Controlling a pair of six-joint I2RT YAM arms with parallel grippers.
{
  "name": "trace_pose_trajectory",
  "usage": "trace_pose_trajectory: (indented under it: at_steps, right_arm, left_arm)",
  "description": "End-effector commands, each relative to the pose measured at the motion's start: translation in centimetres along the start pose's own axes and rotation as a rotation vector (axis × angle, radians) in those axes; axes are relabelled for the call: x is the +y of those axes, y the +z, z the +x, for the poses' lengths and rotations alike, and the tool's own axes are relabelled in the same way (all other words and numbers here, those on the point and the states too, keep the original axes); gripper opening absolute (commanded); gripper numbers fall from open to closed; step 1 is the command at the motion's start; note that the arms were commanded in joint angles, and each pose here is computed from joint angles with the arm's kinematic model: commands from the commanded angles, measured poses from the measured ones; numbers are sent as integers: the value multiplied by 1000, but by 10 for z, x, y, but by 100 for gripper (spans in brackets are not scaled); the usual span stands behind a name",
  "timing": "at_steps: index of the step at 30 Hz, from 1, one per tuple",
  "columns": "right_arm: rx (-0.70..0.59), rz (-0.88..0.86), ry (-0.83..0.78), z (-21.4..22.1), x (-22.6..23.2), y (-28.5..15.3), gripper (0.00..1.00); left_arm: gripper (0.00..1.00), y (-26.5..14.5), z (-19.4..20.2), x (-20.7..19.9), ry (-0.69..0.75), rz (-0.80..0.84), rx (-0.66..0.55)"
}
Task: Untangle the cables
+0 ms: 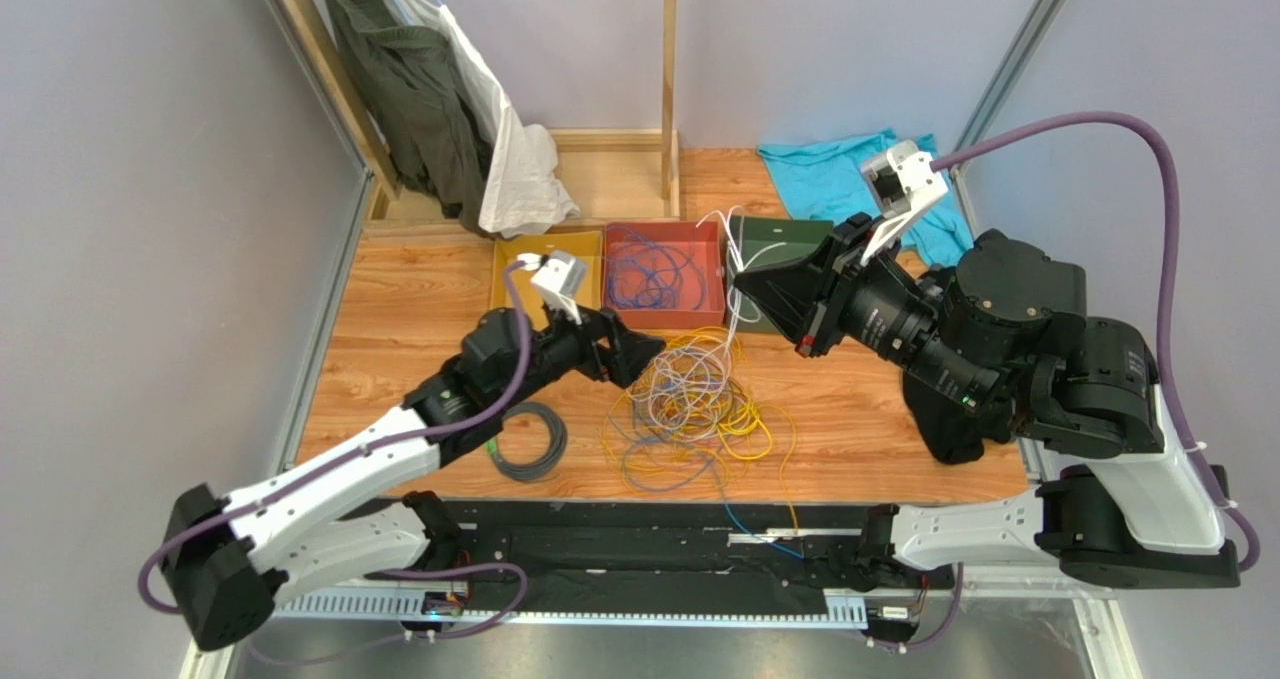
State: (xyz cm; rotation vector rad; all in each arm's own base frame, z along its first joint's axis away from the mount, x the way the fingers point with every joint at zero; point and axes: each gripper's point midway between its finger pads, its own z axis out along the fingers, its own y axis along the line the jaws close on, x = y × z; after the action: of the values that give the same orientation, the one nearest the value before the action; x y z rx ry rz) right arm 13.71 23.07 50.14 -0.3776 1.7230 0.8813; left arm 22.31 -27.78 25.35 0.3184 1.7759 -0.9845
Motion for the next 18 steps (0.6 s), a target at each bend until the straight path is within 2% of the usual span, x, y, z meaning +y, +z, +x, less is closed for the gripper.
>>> trace_pose_trajectory:
  at_steps: [1,6,11,17,18]
  right_arm:
    - [-6,-102,57,-11,20,-10,0]
    - [-9,-123,70,-15,24,-14,0]
    - [-10,-111,75,-16,20,-17,0]
    - [-4,-100,78,-12,17,-18,0]
    - [-7,-100,79,-13,17,-18,0]
  left_arm:
    - [99,26,-31,-26,162,123,-115]
    - [99,46,-15,-42,198,247,-77]
    - [99,46,1,-60,174,354,-60]
    - [99,32,12,-51,154,325,-51]
    - [99,26,4,-50,155,312,-79]
